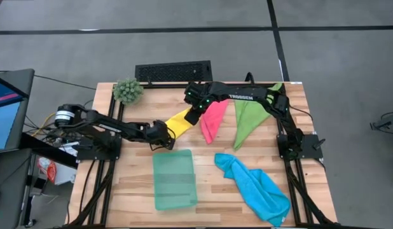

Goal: Fold microfiber towels
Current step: Fold the yellow towel

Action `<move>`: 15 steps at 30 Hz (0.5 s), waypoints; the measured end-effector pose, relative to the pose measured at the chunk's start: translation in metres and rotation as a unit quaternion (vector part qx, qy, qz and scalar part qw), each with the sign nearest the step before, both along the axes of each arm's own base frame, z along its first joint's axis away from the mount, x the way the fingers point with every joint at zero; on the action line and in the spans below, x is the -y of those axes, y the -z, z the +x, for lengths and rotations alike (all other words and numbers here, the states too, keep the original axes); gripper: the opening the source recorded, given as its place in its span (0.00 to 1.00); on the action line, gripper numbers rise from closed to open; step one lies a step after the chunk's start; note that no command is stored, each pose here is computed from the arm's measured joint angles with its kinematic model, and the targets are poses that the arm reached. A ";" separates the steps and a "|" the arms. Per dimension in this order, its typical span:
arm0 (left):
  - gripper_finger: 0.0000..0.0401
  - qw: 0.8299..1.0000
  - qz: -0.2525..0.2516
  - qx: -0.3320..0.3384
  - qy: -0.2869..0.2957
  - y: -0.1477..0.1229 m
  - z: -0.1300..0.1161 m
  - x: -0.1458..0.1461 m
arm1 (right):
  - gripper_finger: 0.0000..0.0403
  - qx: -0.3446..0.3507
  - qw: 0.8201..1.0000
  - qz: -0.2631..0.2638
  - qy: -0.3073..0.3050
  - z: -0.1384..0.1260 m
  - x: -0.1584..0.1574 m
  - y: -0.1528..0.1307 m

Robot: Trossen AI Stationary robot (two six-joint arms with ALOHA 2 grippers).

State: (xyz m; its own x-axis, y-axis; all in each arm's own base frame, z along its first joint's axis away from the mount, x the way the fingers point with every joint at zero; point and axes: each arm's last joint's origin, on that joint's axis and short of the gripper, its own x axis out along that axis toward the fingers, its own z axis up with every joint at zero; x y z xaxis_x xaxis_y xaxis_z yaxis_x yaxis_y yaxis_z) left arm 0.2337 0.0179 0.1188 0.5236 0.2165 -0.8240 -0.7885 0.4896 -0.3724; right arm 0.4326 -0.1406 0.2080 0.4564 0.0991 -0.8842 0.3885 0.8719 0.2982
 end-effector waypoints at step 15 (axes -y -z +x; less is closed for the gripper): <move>0.00 0.999 0.001 0.039 -0.002 0.000 0.008 -0.008 | 0.06 0.079 0.994 0.062 -0.039 0.019 -0.025 -0.007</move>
State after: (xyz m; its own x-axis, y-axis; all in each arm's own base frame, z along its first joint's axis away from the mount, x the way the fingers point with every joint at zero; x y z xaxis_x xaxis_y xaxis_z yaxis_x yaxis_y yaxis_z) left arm 0.2413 0.0260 0.1191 0.5852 0.2205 -0.7804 -0.7593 0.4868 -0.4318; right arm 0.4512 -0.1154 0.2151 0.5760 0.2437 -0.7802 0.2604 0.8501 0.4578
